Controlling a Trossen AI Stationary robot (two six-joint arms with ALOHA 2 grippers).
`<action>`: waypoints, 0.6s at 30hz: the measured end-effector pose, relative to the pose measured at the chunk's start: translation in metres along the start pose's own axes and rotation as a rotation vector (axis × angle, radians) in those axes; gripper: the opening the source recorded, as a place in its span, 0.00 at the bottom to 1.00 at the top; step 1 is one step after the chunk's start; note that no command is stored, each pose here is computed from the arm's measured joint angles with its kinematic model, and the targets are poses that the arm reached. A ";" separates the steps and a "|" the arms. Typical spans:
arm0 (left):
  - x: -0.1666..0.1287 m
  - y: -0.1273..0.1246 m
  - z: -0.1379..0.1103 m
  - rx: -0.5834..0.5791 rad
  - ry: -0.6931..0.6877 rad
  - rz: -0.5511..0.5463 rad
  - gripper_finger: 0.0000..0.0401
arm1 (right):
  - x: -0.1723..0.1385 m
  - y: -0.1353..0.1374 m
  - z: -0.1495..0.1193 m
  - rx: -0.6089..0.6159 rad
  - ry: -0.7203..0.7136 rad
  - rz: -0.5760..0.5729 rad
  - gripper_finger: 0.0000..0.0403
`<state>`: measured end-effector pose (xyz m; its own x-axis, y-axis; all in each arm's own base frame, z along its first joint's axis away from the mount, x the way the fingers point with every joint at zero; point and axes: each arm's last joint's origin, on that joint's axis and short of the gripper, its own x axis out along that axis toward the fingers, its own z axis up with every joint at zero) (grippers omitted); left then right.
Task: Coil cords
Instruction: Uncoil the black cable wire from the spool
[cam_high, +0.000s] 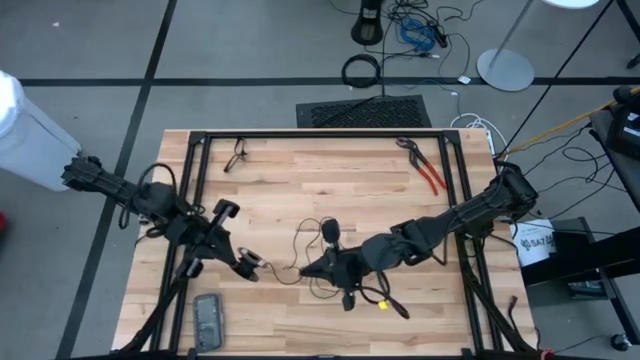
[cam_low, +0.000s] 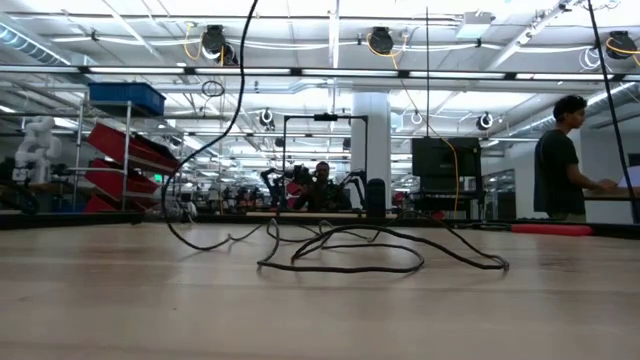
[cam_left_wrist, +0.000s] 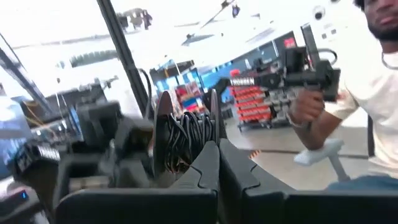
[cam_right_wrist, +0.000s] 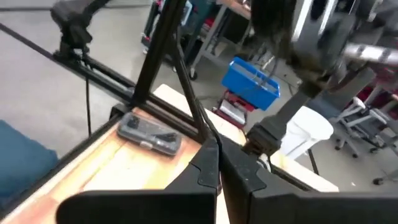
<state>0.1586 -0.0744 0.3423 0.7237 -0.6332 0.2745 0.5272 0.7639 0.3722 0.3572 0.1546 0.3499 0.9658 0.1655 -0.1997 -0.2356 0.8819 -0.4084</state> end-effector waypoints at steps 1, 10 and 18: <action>0.002 0.000 0.000 0.003 -0.012 -0.007 0.00 | 0.004 -0.001 -0.003 0.003 0.004 -0.003 0.00; 0.027 -0.001 -0.024 -0.004 -0.014 -0.074 0.00 | 0.030 -0.022 -0.029 0.116 0.051 -0.115 0.00; 0.049 -0.001 -0.045 -0.062 0.034 -0.138 0.00 | 0.032 -0.032 -0.032 0.101 0.089 -0.287 0.00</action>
<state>0.2141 -0.1005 0.3153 0.6567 -0.7287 0.1940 0.6483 0.6770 0.3483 0.3918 0.1174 0.3284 0.9770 -0.1317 -0.1680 0.0614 0.9270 -0.3699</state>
